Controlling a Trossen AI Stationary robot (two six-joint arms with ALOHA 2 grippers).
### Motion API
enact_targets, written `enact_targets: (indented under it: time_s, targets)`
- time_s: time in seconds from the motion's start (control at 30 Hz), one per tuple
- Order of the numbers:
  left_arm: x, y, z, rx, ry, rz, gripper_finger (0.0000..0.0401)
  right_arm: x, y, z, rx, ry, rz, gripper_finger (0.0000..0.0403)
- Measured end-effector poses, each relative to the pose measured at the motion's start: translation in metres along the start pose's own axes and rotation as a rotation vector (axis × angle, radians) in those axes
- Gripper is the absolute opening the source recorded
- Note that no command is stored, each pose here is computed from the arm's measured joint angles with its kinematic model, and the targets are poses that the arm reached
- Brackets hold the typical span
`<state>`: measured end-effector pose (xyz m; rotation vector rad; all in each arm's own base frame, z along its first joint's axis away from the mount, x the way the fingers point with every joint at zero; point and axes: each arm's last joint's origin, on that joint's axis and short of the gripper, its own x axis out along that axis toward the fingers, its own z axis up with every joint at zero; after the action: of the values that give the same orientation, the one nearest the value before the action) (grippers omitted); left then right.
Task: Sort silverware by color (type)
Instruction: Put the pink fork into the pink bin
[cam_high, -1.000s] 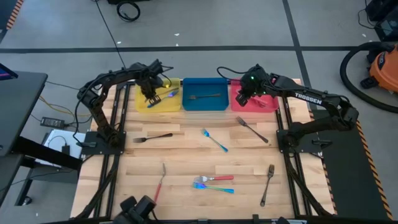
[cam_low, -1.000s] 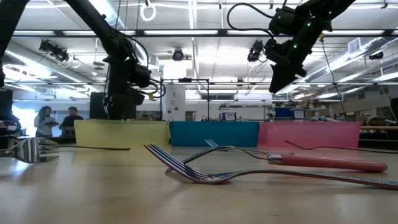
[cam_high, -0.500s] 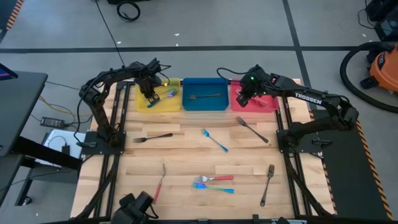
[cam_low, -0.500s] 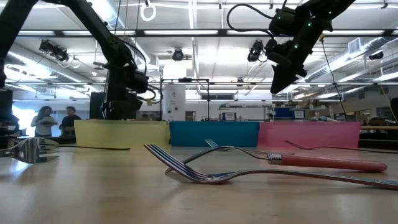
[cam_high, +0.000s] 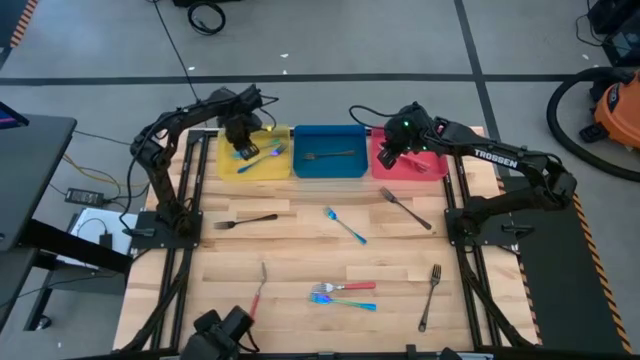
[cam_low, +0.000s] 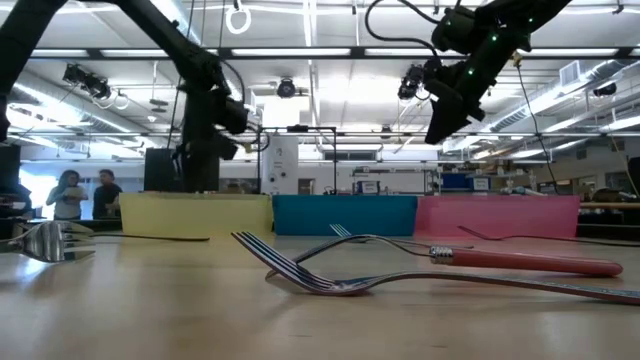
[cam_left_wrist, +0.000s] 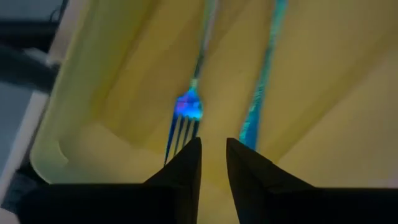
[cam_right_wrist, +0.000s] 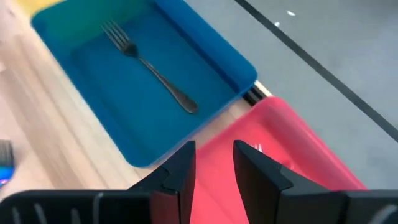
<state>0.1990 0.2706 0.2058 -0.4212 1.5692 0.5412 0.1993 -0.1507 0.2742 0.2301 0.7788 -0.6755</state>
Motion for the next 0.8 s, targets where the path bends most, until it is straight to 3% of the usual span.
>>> enact_targets:
  time_s: [0.2,0.5,0.63,0.8]
  targets:
    - [-0.021,-0.023,0.011,0.079,-0.012,-0.009,0.0077,-0.002,0.018,0.002,-0.132,-0.029,0.166,0.0117]
    - [-0.026,-0.053,0.013,0.18,0.015,-0.019,0.0077,-0.009,0.068,-0.006,-0.253,-0.001,0.591,0.0117]
    - [-0.027,-0.06,0.015,0.2,0.013,-0.017,0.0077,-0.01,0.095,-0.013,-0.312,0.04,0.662,0.0117]
    - [-0.028,-0.075,0.016,0.236,0.01,-0.017,0.0077,-0.006,0.132,-0.027,-0.341,0.111,0.669,0.0117]
